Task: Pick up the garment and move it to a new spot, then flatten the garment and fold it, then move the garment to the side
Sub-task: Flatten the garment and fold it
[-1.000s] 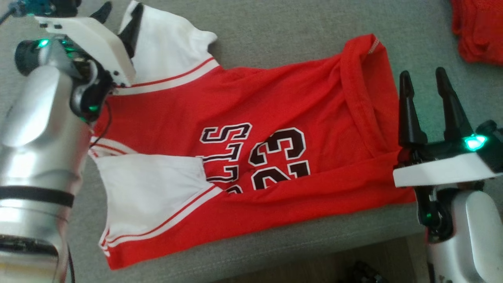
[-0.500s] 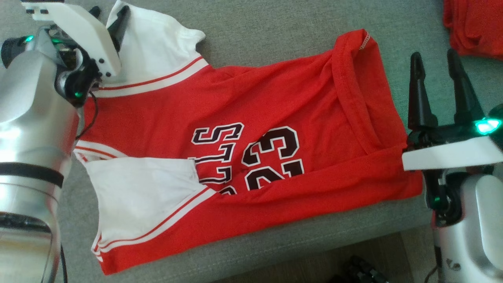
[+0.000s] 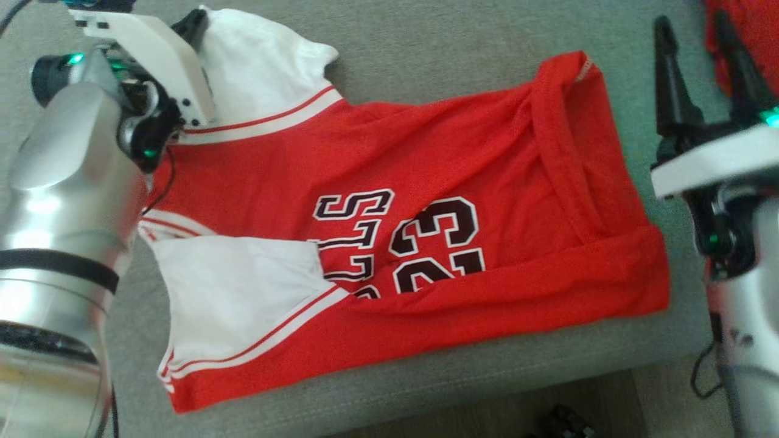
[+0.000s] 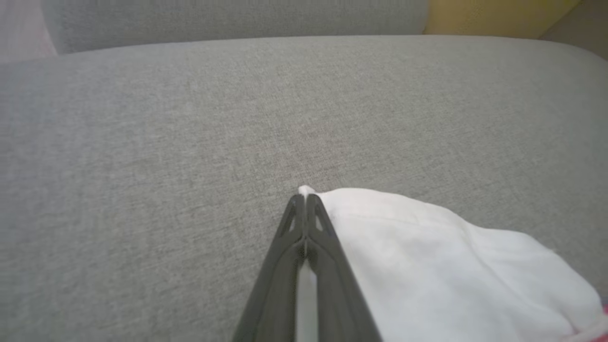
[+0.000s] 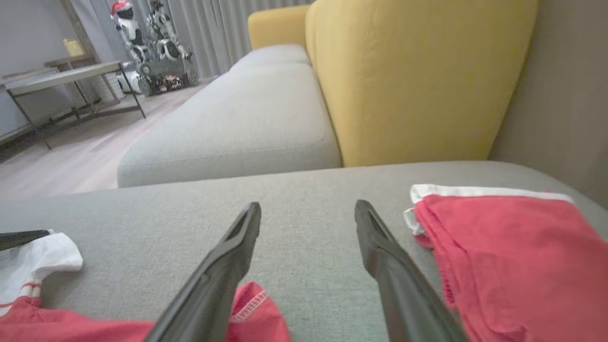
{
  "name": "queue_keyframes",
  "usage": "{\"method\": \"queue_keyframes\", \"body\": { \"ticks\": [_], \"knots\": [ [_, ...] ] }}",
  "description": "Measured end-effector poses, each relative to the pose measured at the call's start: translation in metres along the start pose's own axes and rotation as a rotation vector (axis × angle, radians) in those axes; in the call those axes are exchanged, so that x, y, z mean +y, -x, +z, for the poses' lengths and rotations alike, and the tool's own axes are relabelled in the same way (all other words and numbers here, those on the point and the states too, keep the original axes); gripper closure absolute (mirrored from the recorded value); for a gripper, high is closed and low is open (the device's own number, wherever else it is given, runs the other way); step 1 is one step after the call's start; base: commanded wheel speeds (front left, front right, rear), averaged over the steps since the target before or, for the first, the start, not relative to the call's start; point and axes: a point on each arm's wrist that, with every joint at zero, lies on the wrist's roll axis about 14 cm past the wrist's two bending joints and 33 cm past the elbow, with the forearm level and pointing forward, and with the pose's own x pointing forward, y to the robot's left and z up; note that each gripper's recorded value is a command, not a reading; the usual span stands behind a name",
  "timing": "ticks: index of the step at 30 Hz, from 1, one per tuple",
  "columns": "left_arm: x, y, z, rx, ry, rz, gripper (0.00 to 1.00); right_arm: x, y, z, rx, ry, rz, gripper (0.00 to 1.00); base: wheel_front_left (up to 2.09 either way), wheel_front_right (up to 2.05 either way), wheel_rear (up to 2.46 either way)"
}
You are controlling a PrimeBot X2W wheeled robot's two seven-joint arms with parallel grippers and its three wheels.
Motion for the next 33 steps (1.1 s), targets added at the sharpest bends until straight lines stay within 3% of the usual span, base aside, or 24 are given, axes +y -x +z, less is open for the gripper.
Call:
{"method": "queue_keyframes", "body": {
  "ticks": [8, 16, 17, 19, 22, 29, 33],
  "knots": [
    [-0.006, 0.015, 0.014, -0.070, -0.004, -0.007, 1.00, 0.031, -0.024, -0.045, 0.338, 0.056, 0.154, 0.00, 0.00, 0.00, 0.00],
    [-0.005, 0.023, 0.020, -0.112, 0.005, -0.008, 1.00, 0.036, -0.016, -0.088, 0.631, 0.094, 0.206, 0.00, 0.00, 0.00, 0.00],
    [-0.005, 0.024, 0.021, -0.118, 0.005, -0.008, 1.00, 0.035, -0.015, -0.091, 0.655, 0.102, 0.209, 0.18, 0.00, 0.00, 0.00],
    [-0.006, 0.027, 0.028, -0.144, 0.005, -0.012, 1.00, 0.033, -0.011, -0.100, 0.729, 0.096, 0.208, 1.00, 0.00, 0.00, 0.00],
    [-0.003, 0.031, 0.033, -0.169, 0.012, -0.006, 1.00, 0.035, -0.015, -0.095, 0.705, 0.091, 0.213, 1.00, 0.00, 0.00, 0.00],
    [0.000, 0.044, 0.061, -0.279, 0.009, 0.002, 1.00, 0.039, -0.041, -0.046, 0.467, 0.069, 0.212, 1.00, 0.00, 0.00, 0.00],
    [-0.003, 0.052, 0.084, -0.355, 0.006, -0.007, 1.00, 0.037, -0.046, -0.032, 0.399, 0.055, 0.203, 1.00, 0.00, 0.00, 0.00]
  ]
}}
